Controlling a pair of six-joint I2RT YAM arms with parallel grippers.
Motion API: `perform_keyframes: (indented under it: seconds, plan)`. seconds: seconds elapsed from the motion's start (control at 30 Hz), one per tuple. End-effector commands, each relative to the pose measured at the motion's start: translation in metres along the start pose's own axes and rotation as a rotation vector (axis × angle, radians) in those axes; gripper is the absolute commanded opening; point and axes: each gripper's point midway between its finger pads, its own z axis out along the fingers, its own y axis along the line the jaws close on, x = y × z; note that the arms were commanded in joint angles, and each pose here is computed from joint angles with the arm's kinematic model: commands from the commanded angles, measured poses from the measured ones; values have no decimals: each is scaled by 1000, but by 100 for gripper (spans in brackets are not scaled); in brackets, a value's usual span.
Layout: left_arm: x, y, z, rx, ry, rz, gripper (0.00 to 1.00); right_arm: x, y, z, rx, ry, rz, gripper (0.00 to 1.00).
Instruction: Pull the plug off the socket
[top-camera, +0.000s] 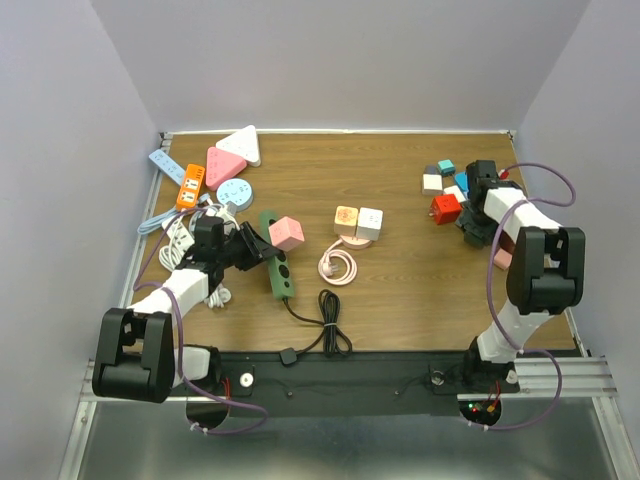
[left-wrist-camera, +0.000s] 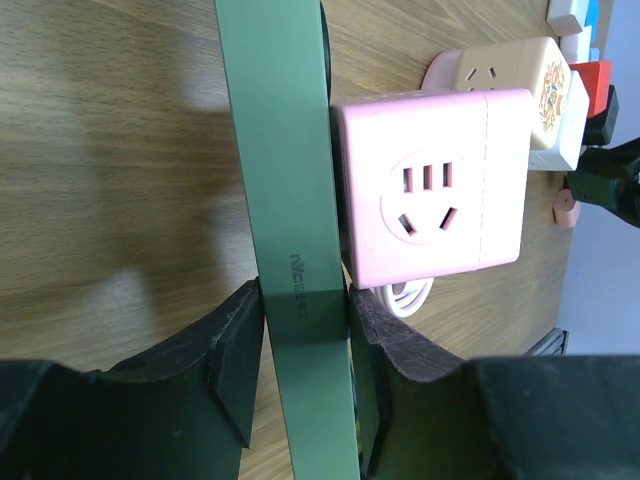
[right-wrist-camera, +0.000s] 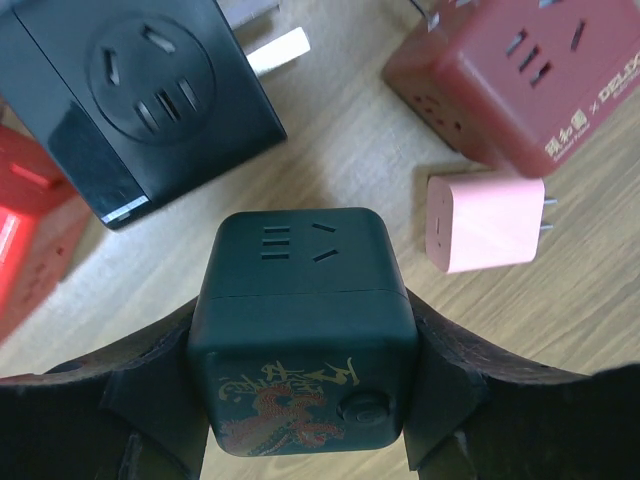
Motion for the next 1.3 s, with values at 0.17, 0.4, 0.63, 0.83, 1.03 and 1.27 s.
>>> perform_keyframes:
  seconds: [0.17,0.4,0.63,0.83,1.03,1.27]
  plan:
    - [-13,-32,-4,143,-26,72,0,-34,6,-11,-9,-100,60,66]
    - [-12,-28,3,129,0,63,0,-29,7,-11,-28,-83,35,78]
    - [-16,-32,1,133,-4,80,0,-46,13,-55,-174,-138,94,84]
    - [-15,-33,0,134,13,103,0,-59,23,-129,-443,-207,64,94]
    - [-13,-36,2,151,42,109,0,33,103,-216,-1046,44,-246,96]
    - [-6,-46,-3,205,77,126,0,127,161,-296,-1434,176,-454,100]
